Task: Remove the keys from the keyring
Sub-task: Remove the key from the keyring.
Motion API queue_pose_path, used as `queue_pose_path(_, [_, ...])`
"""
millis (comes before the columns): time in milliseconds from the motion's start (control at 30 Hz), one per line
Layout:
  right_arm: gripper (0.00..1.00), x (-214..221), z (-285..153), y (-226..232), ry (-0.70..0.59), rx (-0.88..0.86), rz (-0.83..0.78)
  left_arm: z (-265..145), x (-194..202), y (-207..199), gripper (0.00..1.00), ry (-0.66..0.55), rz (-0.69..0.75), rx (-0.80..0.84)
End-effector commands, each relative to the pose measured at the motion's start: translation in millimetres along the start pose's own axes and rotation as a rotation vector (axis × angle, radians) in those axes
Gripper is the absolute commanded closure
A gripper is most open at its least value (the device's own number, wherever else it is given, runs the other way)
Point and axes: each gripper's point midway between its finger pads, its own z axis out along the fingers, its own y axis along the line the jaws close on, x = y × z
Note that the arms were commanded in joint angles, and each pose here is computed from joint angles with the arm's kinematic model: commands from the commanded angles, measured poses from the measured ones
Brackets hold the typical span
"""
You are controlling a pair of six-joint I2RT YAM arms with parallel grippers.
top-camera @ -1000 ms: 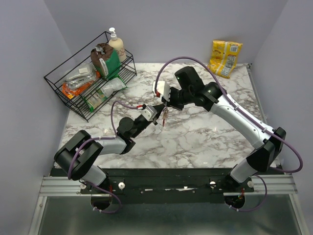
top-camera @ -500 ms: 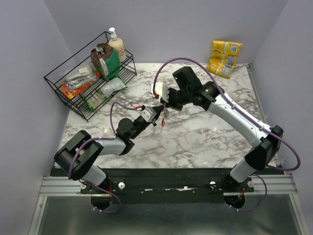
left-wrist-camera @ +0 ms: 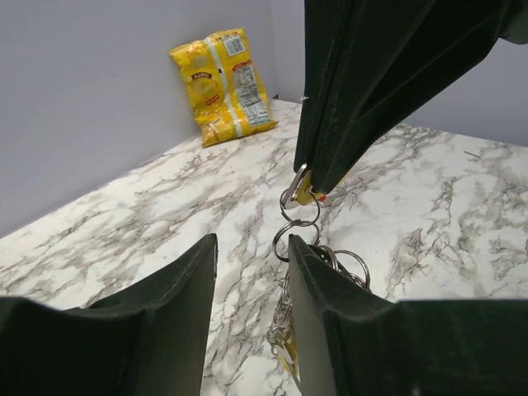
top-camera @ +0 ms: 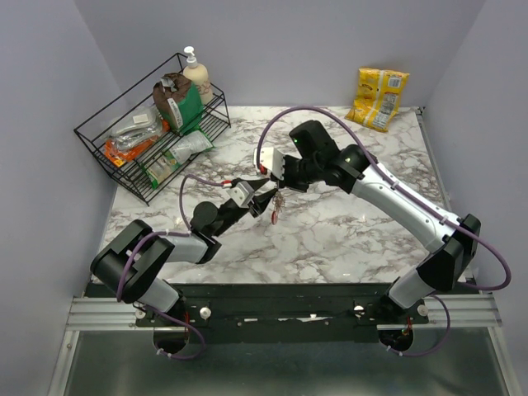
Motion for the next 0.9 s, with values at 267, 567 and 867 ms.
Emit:
queue_pose_path(267, [0.99, -11.6, -16.7, -20.0, -0.024, 0.115, -0.052, -9.4, -45.7, -5.7, 0.41, -0.197, -0.017, 0.065])
queue_pose_path(567, [0.99, -9.6, -15.2, -21.3, -0.019, 0.119, -0.063, -12.1, -51.5, -10.6, 0.39, -0.223, -0.037, 0.108])
queue_pose_path(867, [0.99, -3.7, -18.2, -13.7, -0.001, 0.075, -0.145, -15.4, -63.1, 10.3, 0.38, -0.252, -0.028, 0.05])
